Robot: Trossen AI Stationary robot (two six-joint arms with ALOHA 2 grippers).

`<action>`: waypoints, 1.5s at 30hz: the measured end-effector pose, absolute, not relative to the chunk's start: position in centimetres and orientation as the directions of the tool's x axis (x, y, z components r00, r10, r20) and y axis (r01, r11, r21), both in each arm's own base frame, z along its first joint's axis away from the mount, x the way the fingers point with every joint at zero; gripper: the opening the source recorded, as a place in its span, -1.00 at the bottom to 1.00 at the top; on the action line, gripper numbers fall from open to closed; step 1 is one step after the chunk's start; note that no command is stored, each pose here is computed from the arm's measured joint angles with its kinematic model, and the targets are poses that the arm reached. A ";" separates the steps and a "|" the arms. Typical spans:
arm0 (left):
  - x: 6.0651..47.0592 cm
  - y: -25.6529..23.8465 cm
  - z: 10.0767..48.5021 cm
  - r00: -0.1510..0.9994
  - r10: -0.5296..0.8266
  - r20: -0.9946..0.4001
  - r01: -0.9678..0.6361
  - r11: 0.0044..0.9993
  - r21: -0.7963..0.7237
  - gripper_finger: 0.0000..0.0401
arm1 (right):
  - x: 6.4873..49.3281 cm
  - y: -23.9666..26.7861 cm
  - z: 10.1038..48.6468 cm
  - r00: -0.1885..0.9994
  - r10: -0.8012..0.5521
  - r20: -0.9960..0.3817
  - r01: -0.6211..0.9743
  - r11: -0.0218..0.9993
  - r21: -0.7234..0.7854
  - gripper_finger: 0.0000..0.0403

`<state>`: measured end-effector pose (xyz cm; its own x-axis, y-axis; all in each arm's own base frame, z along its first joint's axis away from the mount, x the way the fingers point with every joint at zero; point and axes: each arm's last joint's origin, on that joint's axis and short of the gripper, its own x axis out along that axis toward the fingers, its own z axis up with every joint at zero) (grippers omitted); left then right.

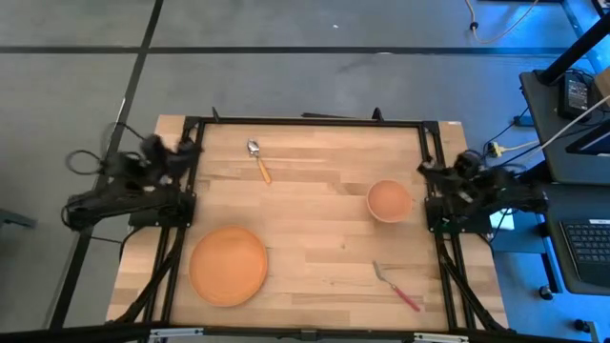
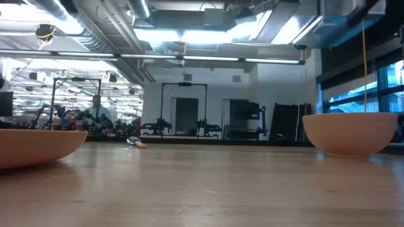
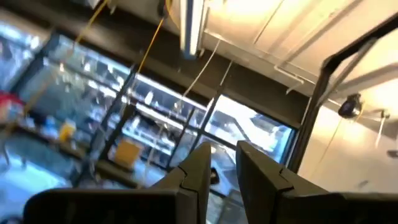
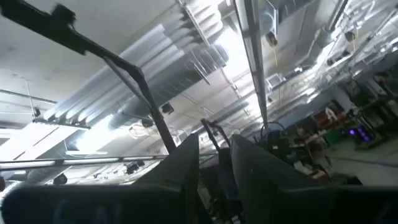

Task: Set table place
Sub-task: Move the orange plate to the center of the table

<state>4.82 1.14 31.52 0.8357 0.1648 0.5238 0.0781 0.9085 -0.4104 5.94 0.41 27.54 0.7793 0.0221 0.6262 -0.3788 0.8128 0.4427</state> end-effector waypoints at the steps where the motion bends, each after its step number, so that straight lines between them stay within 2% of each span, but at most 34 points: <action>1: 4.5 1.0 32.8 0.843 0.167 0.511 0.057 0.917 -0.394 -0.65 | 5.5 0.4 28.6 0.779 0.023 0.627 -0.370 0.824 0.430 -0.52; 6: 4.3 1.0 37.9 0.930 0.191 0.315 -0.069 0.930 -0.360 -0.65 | 4.1 0.2 34.3 0.824 0.027 0.566 -0.306 0.862 0.404 -0.52; 11: 5.9 1.4 42.3 0.967 0.194 0.166 -0.132 0.936 -0.327 -0.65 | 4.8 0.3 39.8 0.862 0.032 0.505 -0.244 0.900 0.361 -0.52; 16: 7.1 1.7 45.7 0.973 0.193 0.124 -0.163 0.963 -0.216 -0.65 | 7.4 0.6 44.2 0.886 0.034 0.462 -0.190 0.936 0.296 -0.52; 20: 7.8 1.9 47.2 0.972 0.192 0.138 -0.170 0.972 -0.161 -0.65 | 9.2 0.7 46.4 0.890 0.034 0.454 -0.191 0.933 0.304 -0.52; 30: 7.7 1.9 47.7 0.970 0.193 0.148 -0.168 0.971 -0.170 -0.65 | 11.8 1.0 48.7 0.897 0.027 0.442 -0.179 0.935 0.306 -0.52; 34: 7.7 1.9 47.3 0.975 0.193 0.108 -0.160 0.952 -0.260 -0.65 | 12.7 1.0 48.4 0.911 0.028 0.412 -0.175 0.930 0.323 -0.52; 37: 7.9 1.9 46.2 0.981 0.195 -0.003 -0.183 0.913 -0.365 -0.65 | 13.4 1.1 48.0 0.924 0.028 0.382 -0.172 0.921 0.348 -0.52; 40: 8.2 2.0 44.7 0.968 0.189 -0.167 -0.245 0.862 -0.443 -0.65 | 14.2 1.1 47.9 0.928 -0.007 0.373 -0.116 0.945 0.306 -0.52; 45: 9.9 2.2 41.5 0.855 0.118 -0.505 -0.384 0.798 -0.464 -0.65 | 15.3 0.7 47.3 0.936 -0.152 0.316 0.066 0.961 0.267 -0.52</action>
<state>9.90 2.19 41.55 0.8549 0.1181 -0.5052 -0.3844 0.7981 -0.4640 15.28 0.75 47.31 0.9363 -0.1521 0.3165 0.0658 0.9614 0.2673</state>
